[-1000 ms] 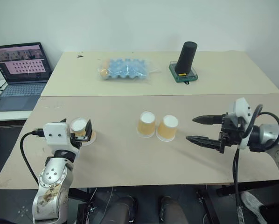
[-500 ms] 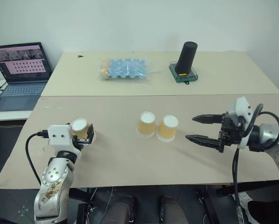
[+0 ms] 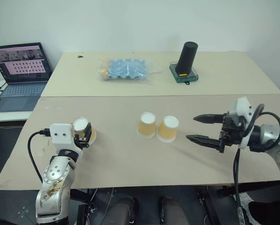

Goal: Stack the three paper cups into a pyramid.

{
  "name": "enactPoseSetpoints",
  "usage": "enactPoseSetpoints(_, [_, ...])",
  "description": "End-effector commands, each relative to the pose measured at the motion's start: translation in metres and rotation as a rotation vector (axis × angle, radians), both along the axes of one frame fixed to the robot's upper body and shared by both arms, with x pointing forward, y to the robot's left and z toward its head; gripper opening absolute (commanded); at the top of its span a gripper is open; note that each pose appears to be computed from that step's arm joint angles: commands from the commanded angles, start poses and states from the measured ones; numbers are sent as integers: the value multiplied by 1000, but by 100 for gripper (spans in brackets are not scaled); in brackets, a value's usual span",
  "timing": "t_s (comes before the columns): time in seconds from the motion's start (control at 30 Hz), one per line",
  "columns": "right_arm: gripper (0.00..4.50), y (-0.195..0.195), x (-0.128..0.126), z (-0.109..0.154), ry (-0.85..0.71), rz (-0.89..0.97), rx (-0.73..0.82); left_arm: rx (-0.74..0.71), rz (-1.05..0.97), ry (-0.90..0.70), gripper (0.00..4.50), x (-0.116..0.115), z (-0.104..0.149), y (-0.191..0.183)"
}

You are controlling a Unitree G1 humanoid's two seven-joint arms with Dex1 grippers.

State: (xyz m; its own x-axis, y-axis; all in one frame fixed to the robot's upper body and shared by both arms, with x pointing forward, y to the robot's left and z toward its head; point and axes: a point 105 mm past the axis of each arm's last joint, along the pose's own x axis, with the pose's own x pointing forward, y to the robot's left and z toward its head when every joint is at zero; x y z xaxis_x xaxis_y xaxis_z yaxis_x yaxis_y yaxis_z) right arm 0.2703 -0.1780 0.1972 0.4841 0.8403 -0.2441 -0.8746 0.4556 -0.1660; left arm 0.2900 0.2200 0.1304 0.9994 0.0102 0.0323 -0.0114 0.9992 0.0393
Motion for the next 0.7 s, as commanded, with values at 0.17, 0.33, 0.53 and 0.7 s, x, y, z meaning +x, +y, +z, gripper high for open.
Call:
enactPoseSetpoints(0.17, [443, 0, 1, 13, -65, -21, 7, 53, -73, -208, 244, 23, 63, -6])
enactPoseSetpoints(0.33, [443, -4, 4, 15, -88, -69, 10, 75, -438, -319, 244, 72, 146, -50])
enactPoseSetpoints(0.53, [443, -8, 6, 16, -111, -119, 15, -69, -880, -206, 244, 89, 166, -103])
enactPoseSetpoints(0.7, [443, -9, 2, 17, -131, -151, 18, -43, -1353, -110, 244, 64, 156, -152])
